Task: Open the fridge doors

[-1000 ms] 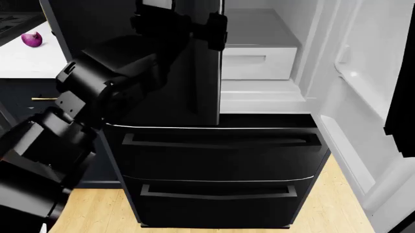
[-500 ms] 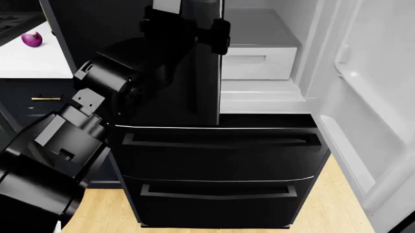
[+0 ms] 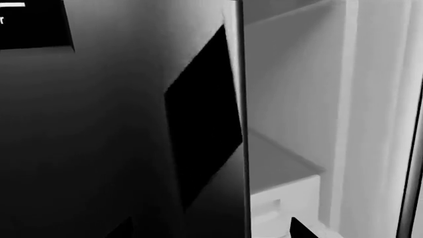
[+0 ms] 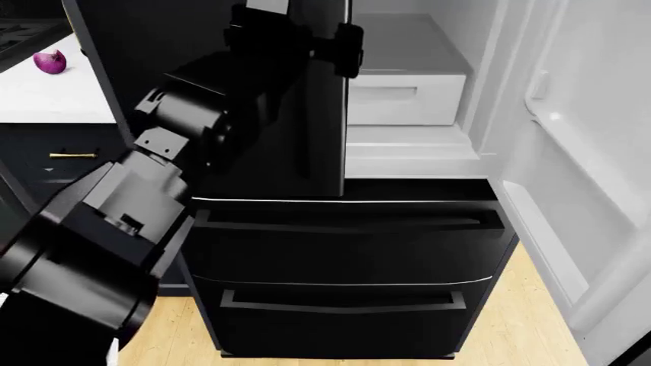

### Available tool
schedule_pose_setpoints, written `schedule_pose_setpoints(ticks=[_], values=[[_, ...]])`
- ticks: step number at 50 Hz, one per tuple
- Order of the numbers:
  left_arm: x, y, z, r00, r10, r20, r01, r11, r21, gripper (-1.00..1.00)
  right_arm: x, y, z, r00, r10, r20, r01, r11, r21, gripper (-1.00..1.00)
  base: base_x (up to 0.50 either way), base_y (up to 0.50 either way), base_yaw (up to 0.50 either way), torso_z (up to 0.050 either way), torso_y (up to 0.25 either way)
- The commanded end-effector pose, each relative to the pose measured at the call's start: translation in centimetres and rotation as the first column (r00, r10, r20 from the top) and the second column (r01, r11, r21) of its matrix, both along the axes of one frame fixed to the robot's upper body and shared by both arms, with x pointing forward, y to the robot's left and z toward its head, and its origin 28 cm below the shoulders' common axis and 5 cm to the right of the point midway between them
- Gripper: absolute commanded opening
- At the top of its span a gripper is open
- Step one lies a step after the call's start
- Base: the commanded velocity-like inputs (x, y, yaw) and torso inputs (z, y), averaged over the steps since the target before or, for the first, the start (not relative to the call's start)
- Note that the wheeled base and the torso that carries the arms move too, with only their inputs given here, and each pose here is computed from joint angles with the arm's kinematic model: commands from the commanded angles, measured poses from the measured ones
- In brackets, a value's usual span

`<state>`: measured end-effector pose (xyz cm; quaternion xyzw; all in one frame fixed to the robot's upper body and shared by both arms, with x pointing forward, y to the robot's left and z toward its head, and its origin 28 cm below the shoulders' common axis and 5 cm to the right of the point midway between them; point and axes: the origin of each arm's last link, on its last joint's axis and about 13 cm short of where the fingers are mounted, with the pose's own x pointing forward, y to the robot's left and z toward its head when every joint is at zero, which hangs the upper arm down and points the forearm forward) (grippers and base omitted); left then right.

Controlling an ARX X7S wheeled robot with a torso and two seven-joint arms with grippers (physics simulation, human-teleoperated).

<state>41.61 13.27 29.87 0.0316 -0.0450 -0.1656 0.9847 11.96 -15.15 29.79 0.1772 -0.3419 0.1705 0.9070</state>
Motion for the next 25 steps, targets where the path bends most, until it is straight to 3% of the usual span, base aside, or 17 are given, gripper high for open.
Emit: schedule_pose_setpoints(ticks=[1,23,24,25], values=[[0.74,-0.12,-0.1,1.0,0.013,-0.011,-0.013,1.0,-0.005,1.0,-0.08,0.04,-0.06,1.0,0.009,-0.001,-0.009,1.0,0.002,1.0,0.0,0.0,0.0,0.0,0.0],[1.11,-0.08,-0.69,0.999,-0.001,-0.037,0.001,1.0,0.008,1.0,0.0,-0.01,0.02,1.0,0.018,0.001,-0.018,1.0,0.007,1.0,0.0,0.0,0.0,0.0,0.0],[1.11,-0.08,-0.69,0.999,-0.003,-0.037,0.003,1.0,0.008,-1.0,-0.04,0.0,0.03,1.0,0.018,0.001,-0.018,1.0,0.007,1.0,0.0,0.0,0.0,0.0,0.0],[1.12,-0.08,-0.71,0.999,-0.004,-0.036,0.004,1.0,0.008,-1.0,-0.07,0.01,0.03,1.0,0.019,0.001,-0.019,1.0,0.007,1.0,0.0,0.0,0.0,0.0,0.0]])
